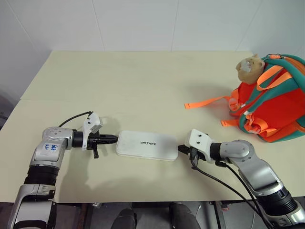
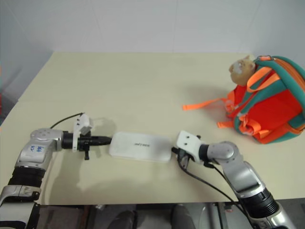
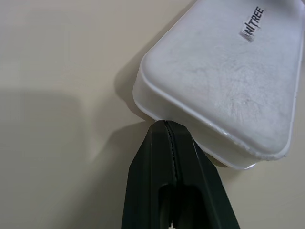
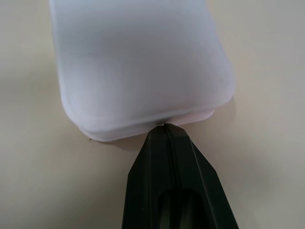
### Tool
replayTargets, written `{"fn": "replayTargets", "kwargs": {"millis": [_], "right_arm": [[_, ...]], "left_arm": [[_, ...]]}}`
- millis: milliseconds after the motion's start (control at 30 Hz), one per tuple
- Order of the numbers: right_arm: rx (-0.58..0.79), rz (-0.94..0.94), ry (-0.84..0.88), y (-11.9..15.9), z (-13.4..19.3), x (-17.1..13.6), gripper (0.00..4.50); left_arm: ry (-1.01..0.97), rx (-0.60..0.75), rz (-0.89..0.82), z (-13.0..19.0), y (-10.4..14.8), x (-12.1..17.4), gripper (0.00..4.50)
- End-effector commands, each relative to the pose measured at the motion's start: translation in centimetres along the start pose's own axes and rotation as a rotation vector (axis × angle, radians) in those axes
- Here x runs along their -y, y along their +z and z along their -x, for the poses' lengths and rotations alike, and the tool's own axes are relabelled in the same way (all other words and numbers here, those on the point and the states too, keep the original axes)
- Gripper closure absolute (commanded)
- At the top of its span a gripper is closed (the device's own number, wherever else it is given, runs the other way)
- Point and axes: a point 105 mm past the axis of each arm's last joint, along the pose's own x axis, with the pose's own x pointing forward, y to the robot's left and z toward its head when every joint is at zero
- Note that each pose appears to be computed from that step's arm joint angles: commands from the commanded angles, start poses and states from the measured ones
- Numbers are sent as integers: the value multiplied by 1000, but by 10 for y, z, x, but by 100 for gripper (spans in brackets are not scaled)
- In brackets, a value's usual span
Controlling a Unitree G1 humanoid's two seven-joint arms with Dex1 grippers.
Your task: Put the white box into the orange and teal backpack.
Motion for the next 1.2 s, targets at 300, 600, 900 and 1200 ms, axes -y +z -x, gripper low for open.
{"fn": "replayTargets", "kwargs": {"millis": [300, 600, 900, 1200], "right_arm": [[-4, 71, -93, 5, 23, 23, 438], [-86, 99, -107, -2, 45, 30, 286], [-66, 113, -106, 7, 47, 26, 0], [-51, 108, -150, 6, 40, 23, 0]], "left_arm": [[65, 28, -7, 23, 7, -3, 450], [257, -25, 82, 52, 1, -26, 334], [254, 155, 195, 55, 29, -27, 56], [175, 258, 302, 51, 32, -15, 1]]}}
